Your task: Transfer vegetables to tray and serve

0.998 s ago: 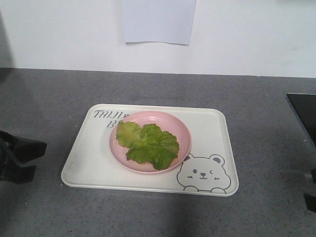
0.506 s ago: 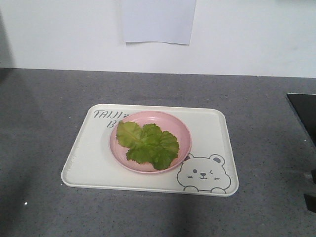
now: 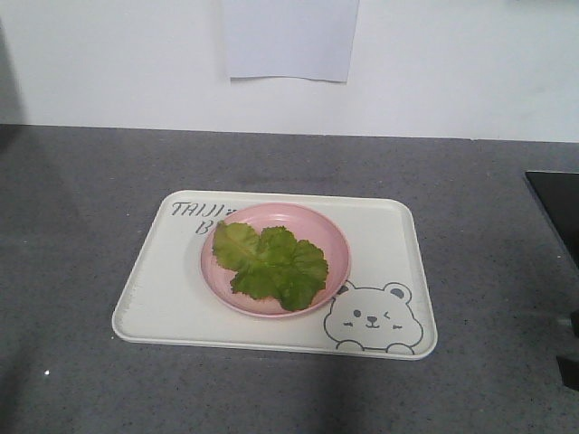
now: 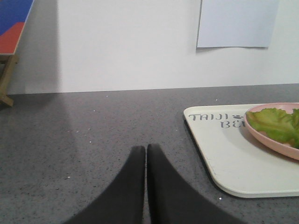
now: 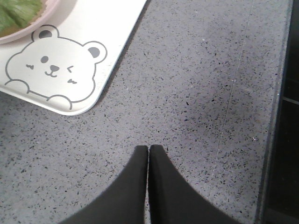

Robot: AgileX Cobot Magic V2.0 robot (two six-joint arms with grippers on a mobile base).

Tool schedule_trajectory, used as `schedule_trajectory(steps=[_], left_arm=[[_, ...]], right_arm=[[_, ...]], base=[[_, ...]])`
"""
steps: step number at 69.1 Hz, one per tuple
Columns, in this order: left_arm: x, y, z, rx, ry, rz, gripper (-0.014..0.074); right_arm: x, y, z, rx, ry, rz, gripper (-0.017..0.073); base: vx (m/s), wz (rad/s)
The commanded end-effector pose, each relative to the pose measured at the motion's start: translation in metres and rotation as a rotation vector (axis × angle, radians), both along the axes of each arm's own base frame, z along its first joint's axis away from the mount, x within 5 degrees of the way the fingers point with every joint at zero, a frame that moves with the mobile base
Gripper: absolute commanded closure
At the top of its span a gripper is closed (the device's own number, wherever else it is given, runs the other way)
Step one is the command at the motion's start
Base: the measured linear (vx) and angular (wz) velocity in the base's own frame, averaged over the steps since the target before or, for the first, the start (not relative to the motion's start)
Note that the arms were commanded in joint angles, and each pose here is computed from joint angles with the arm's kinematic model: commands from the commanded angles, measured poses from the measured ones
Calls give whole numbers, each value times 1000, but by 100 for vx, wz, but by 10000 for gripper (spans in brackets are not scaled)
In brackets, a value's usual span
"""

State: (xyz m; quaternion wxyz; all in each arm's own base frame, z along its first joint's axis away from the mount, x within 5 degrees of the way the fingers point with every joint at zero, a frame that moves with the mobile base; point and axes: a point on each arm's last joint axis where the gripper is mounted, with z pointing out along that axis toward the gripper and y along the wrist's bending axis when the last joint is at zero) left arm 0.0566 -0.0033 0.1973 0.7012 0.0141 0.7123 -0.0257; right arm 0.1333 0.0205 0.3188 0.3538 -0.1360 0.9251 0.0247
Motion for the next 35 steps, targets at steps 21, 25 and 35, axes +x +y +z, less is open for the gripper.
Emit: schedule_trajectory(steps=[21,25,35], left_arm=[[0,-2,-2,-28,-62,-42,601],[0,-2,-2,-29,-64,-42,601],[0,-1,1,-30,-94,-18,601]], right_arm=[[2,0,11,-3,-73,5,569],[2,0,11,-3,-73,5,569],[2,0,11,-3,-73,5,569]], base=[[0,0],[0,0],[0,0]])
